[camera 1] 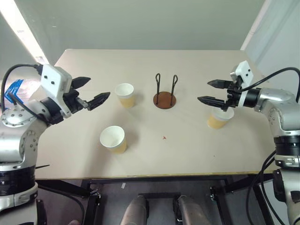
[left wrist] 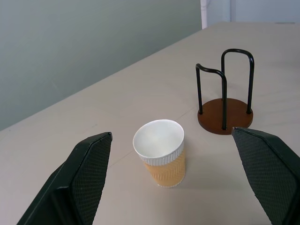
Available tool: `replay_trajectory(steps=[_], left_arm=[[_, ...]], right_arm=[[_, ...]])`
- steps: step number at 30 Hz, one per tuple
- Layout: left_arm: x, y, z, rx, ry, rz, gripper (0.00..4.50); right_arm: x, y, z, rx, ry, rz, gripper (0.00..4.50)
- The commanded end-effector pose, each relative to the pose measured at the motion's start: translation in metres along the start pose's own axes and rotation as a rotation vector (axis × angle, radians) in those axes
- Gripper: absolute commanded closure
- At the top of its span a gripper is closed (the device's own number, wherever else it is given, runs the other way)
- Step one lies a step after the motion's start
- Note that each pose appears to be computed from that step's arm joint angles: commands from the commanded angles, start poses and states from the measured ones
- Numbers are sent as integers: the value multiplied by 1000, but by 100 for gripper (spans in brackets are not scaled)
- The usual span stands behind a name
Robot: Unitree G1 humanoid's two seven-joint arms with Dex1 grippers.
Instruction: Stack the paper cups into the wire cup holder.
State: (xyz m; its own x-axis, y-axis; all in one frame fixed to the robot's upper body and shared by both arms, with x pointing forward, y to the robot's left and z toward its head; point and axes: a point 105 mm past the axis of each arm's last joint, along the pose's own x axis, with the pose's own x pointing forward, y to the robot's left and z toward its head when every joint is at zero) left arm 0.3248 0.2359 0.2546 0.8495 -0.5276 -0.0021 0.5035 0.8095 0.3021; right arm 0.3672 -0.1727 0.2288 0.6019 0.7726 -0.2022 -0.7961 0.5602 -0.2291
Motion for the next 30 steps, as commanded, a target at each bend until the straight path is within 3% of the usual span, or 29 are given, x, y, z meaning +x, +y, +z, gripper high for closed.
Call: replay_trajectory(steps=[1,8,15,30], left_arm=[[6,-12,12,1,-35,-76,1],[31,-16,10,31,43,-161,1],[75,-21,18,82,47,-236,1],[145,-48,0,58,111,-356,1]], right_arm=[[-8,4,17,-47,-15,1,0],[-16,19,13,3,1,6,0],[-23,43,34,15,-35,75,0],[-26,54,49,-18,-58,57,0]])
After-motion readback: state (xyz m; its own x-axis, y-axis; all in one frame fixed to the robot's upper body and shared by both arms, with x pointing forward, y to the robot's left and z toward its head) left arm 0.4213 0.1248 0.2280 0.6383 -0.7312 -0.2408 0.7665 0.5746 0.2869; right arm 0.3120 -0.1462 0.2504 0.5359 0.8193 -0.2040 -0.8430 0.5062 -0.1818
